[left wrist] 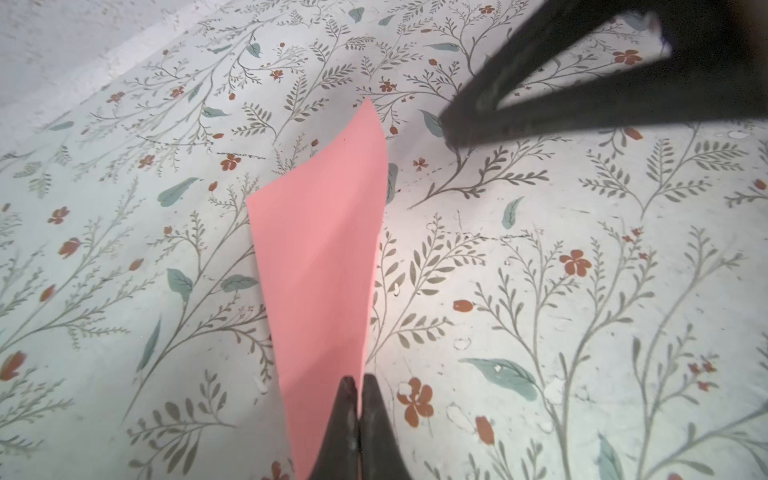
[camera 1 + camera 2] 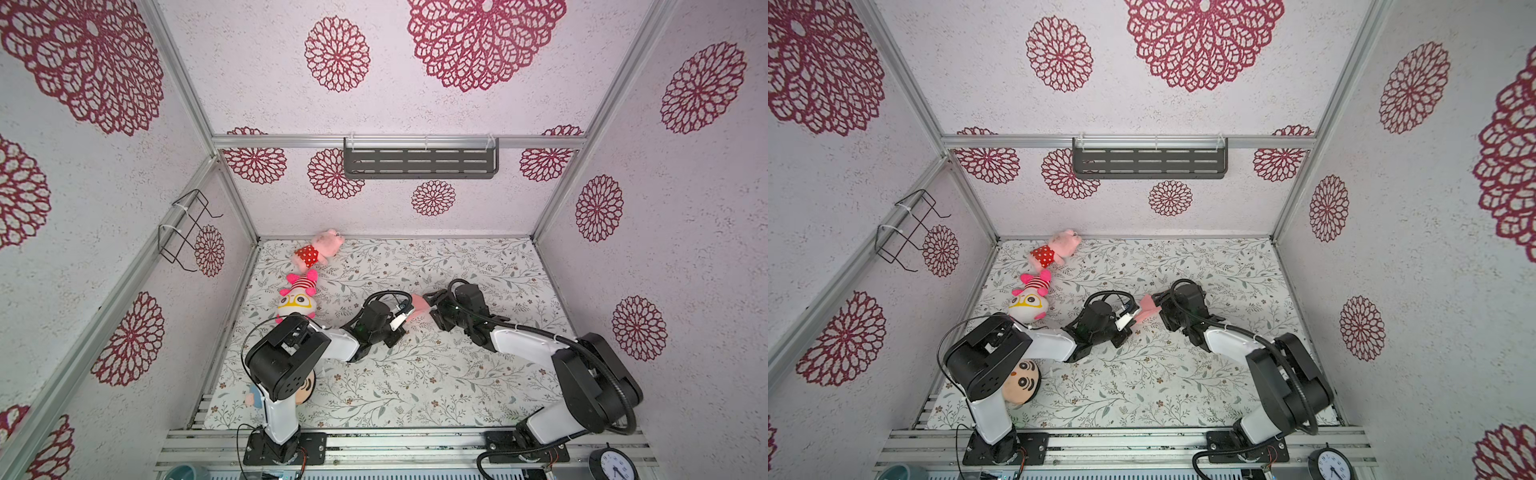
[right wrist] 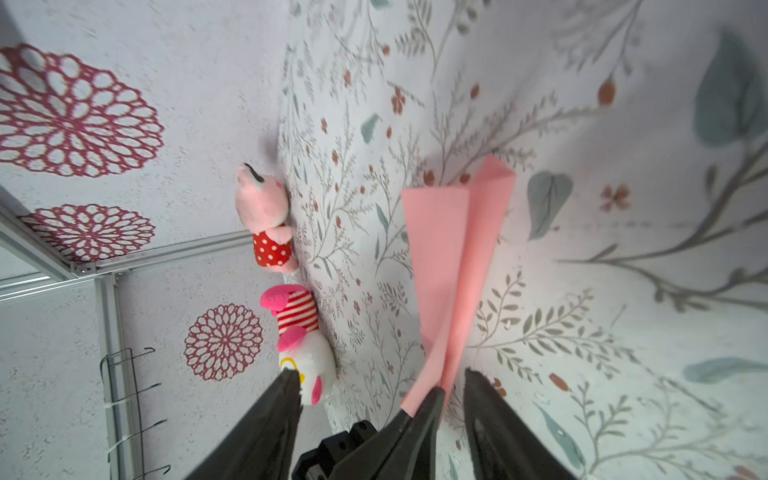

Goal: Fold a paper plane with a square sheet of paper (pick it up from the middle)

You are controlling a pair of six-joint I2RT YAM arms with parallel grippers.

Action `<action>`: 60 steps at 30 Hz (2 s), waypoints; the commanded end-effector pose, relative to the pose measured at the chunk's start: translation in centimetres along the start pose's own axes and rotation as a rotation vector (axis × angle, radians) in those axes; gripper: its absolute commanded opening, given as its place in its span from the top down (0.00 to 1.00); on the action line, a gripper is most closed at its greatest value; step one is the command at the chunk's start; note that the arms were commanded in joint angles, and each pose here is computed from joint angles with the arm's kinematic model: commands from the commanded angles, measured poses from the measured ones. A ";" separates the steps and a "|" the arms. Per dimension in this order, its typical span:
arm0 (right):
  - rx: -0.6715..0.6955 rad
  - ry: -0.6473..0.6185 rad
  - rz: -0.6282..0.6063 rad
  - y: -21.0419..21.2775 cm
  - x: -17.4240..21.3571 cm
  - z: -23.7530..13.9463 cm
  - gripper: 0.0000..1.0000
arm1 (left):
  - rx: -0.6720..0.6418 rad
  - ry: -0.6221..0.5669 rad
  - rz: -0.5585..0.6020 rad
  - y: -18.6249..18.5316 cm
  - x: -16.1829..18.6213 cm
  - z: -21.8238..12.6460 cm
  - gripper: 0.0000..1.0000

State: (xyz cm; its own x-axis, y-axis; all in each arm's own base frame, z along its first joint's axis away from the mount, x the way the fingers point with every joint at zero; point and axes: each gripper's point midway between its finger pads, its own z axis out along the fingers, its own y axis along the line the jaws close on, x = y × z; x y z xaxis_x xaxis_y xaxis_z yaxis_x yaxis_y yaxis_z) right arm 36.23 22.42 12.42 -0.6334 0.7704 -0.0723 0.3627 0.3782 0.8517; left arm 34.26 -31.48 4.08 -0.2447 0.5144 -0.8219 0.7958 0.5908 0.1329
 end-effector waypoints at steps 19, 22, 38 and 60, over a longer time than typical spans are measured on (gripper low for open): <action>-0.238 0.028 -0.587 1.8 1.5 -1.2 0.40 | 0.309 0.087 -0.601 -0.4 -2.1 0.1 1.00; -0.311 0.062 -0.598 2.4 2.3 -0.6 0.43 | 0.343 0.109 -0.660 -0.7 -2.2 0.4 1.00; -0.401 0.215 -0.595 1.3 4.9 2.3 0.48 | 0.342 0.224 -0.812 -0.3 0.3 1.7 1.00; -0.405 0.331 -0.578 -0.9 6.4 5.7 0.51 | 0.298 0.250 -0.930 1.0 1.9 2.0 1.00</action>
State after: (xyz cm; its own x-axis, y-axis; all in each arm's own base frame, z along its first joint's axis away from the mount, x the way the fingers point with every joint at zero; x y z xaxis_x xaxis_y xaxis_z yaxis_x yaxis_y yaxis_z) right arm 35.02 29.20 6.68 -0.8588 0.2959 -0.4182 -0.2621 0.4476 0.8550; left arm 35.57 -31.41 2.05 -0.9157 0.0805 -0.3938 0.3442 0.6631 -0.6647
